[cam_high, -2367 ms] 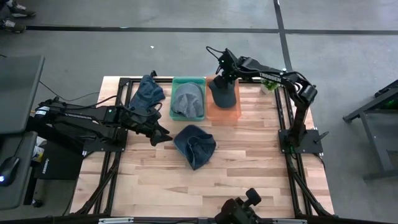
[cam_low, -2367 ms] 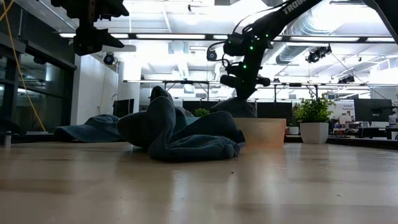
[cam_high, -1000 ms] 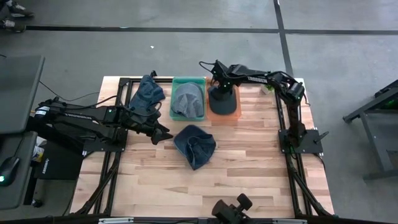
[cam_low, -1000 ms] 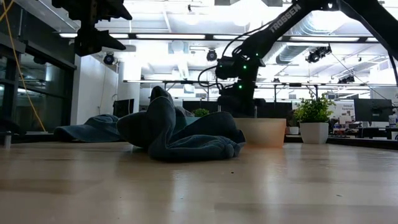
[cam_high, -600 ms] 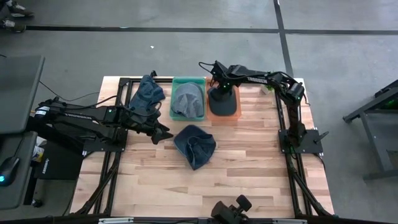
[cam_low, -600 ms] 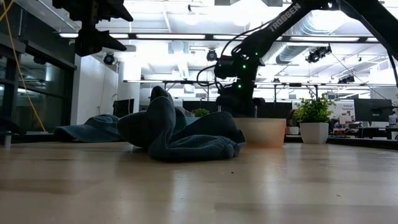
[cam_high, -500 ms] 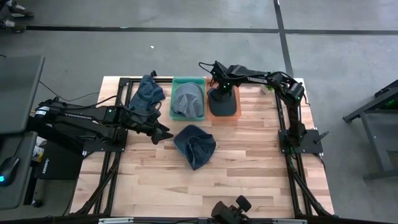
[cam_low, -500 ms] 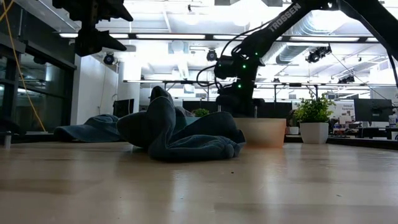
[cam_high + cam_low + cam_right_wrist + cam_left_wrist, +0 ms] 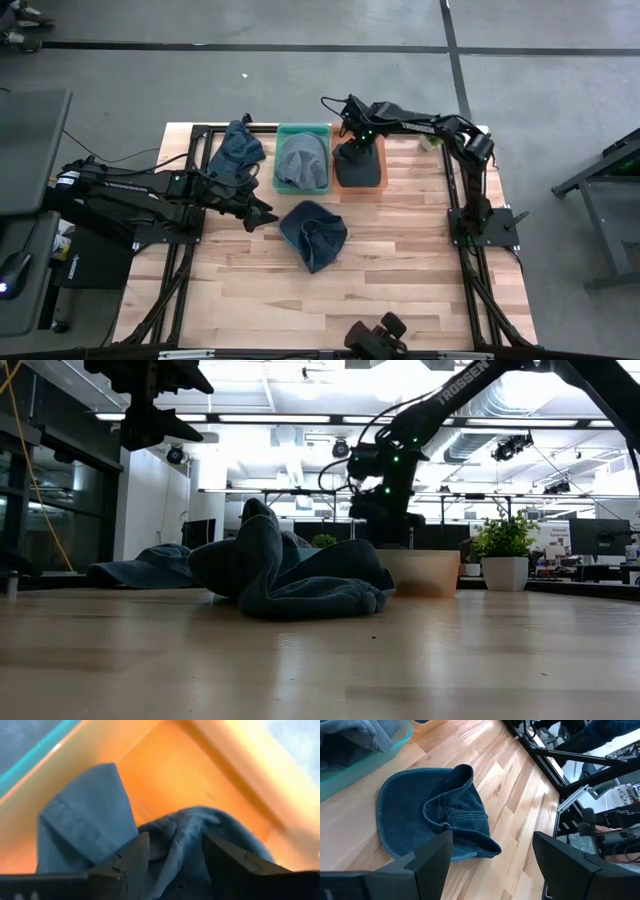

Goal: Pick & Place hat
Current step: Put the bottom right black cap into the orange bin, then put the top black cap into the orange bin

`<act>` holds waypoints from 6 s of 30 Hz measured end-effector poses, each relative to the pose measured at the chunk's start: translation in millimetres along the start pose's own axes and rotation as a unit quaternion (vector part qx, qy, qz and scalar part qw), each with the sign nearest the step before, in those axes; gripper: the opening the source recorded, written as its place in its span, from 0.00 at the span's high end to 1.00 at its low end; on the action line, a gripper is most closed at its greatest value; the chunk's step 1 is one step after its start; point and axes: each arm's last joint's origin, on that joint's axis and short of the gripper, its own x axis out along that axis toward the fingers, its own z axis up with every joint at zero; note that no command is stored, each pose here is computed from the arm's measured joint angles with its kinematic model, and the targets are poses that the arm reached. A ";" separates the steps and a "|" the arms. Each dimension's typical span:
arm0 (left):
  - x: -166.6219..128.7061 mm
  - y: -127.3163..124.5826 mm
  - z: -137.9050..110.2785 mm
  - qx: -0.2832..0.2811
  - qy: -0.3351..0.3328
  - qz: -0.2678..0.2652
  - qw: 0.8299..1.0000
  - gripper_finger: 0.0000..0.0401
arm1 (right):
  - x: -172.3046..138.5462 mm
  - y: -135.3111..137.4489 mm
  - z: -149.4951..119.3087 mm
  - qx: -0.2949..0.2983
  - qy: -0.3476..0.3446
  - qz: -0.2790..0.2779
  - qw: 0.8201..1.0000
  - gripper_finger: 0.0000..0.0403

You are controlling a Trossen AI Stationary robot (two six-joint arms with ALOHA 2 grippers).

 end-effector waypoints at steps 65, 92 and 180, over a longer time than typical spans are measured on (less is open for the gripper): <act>-1.6 8.0 3.2 0.032 -0.083 0.103 0.991 0.32 | -228.5 118.7 -104.1 -0.233 -0.166 0.160 0.945 0.99; -36.1 55.7 -20.4 -0.329 -0.274 0.349 0.834 0.32 | -156.8 121.2 -154.6 -0.102 -0.204 0.193 0.954 1.00; 27.1 185.5 -33.7 -0.491 -0.418 0.384 0.661 0.33 | -177.6 114.4 -156.0 -0.188 -0.256 0.214 0.924 1.00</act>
